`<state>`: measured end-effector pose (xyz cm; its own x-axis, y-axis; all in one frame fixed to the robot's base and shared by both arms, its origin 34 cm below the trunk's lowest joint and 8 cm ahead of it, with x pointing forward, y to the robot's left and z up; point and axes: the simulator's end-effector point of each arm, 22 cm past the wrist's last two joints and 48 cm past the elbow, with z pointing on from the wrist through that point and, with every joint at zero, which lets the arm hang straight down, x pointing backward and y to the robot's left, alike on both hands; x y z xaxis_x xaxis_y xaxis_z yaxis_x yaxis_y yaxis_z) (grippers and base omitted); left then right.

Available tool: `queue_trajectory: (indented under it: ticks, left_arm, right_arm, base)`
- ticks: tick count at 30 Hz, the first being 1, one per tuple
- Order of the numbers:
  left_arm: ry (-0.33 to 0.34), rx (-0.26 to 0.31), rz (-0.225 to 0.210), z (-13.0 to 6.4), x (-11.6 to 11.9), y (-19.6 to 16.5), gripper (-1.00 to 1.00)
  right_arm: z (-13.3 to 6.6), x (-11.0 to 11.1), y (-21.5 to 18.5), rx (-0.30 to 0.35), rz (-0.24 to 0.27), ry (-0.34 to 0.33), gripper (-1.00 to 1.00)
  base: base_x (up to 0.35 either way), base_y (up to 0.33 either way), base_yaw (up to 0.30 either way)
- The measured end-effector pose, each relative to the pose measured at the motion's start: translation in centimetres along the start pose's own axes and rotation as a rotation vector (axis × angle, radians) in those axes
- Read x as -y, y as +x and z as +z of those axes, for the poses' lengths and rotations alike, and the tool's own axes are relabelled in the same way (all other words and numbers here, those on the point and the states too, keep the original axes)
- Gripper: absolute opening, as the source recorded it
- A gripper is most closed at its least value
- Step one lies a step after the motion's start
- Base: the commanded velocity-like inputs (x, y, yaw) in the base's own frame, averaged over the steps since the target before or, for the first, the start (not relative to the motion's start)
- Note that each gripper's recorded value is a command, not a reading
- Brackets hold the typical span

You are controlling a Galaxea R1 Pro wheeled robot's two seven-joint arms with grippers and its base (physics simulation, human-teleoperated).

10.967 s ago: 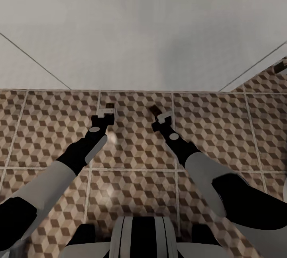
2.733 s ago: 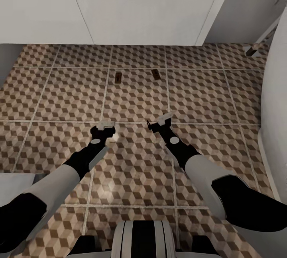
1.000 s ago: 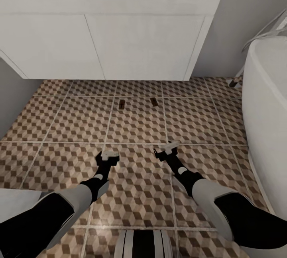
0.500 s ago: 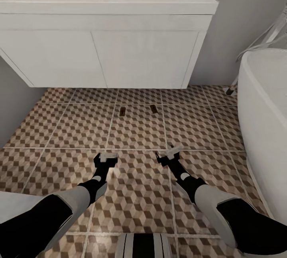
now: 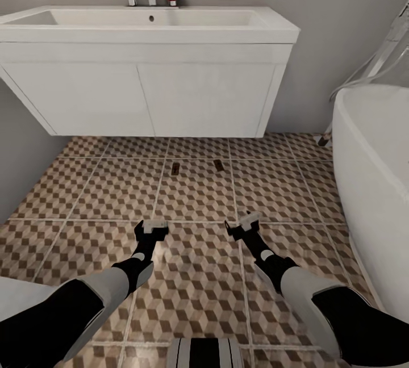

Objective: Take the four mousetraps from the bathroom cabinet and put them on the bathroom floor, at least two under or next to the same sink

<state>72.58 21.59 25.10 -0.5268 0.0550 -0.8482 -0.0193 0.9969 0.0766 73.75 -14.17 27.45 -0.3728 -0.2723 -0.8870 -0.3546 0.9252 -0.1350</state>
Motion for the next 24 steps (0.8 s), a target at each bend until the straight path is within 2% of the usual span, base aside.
queue_trajectory:
  ticks: [10,24]
  left_arm:
    - [-0.001,0.033,-0.002,-0.8,-0.1,-2.3,1.00]
    - [-0.001,0.024,-0.001,-1.9,-0.3,-4.9,1.00]
  right_arm:
    - [-0.6,0.6,-2.6,0.037,-0.008,0.010,1.00]
    - [-1.3,1.3,-5.6,0.034,-0.004,0.012,1.00]
  base:
    - [0.000,0.000,0.000]
    - [0.000,0.000,0.000]
